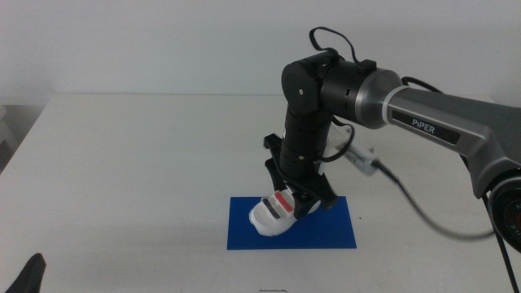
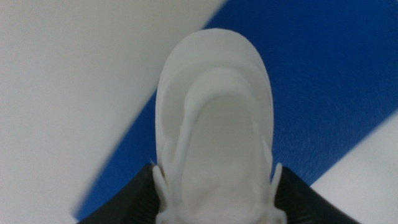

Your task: Use one arm to grab the shoe from the table and place it on the mat.

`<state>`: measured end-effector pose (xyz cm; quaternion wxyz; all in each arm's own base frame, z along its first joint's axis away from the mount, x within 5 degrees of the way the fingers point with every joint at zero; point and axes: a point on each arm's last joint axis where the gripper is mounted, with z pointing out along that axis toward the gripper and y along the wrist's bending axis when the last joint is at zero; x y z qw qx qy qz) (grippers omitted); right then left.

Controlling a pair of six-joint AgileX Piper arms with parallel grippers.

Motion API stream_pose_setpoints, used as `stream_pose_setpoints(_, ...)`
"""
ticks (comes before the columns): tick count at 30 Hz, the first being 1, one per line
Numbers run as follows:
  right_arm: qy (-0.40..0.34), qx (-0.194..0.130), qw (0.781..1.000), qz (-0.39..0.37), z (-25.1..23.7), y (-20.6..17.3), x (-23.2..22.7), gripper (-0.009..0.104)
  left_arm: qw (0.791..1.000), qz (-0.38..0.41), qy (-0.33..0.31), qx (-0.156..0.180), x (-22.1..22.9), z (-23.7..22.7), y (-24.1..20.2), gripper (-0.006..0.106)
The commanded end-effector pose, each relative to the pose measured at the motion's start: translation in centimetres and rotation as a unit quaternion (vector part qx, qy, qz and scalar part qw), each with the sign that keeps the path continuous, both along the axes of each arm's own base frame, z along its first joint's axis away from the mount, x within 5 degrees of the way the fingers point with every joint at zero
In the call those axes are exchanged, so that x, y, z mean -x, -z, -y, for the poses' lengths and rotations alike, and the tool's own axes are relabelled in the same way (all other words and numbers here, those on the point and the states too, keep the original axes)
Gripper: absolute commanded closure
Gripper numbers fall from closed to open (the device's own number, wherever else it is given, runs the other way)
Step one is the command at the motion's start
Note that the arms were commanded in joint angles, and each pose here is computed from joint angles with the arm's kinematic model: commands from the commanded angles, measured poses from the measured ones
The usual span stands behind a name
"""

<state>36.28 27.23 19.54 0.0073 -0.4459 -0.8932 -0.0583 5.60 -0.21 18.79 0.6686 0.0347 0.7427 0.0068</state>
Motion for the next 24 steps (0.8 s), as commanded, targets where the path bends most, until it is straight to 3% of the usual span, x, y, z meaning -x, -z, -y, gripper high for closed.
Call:
stream_pose_setpoints(1, 0.11, 0.008, 0.994, 0.001, 0.4, -3.7, 1.1, 0.096, 0.999, 0.052, 0.001, 0.011, 0.1, 0.0, -1.0, 0.007)
stream_pose_setpoints(6, 0.252, 0.004, 0.968, -0.006, -1.1, -3.6, 2.2, 0.096, 0.999, 0.052, 0.001, 0.011, 0.1, 0.0, -1.0, 0.007)
stream_pose_setpoints(16, 0.252, 0.011, 0.968, 0.005, -1.3, -3.6, 2.3, 0.096, 0.999, 0.052, 0.001, 0.011, 0.1, 0.0, -1.0, 0.007)
stream_pose_setpoints(24, 0.245, 0.036, 0.968, 0.039, -0.7, -3.6, 1.9, 0.096, 0.999, 0.052, 0.001, 0.011, 0.1, 0.0, -1.0, 0.007)
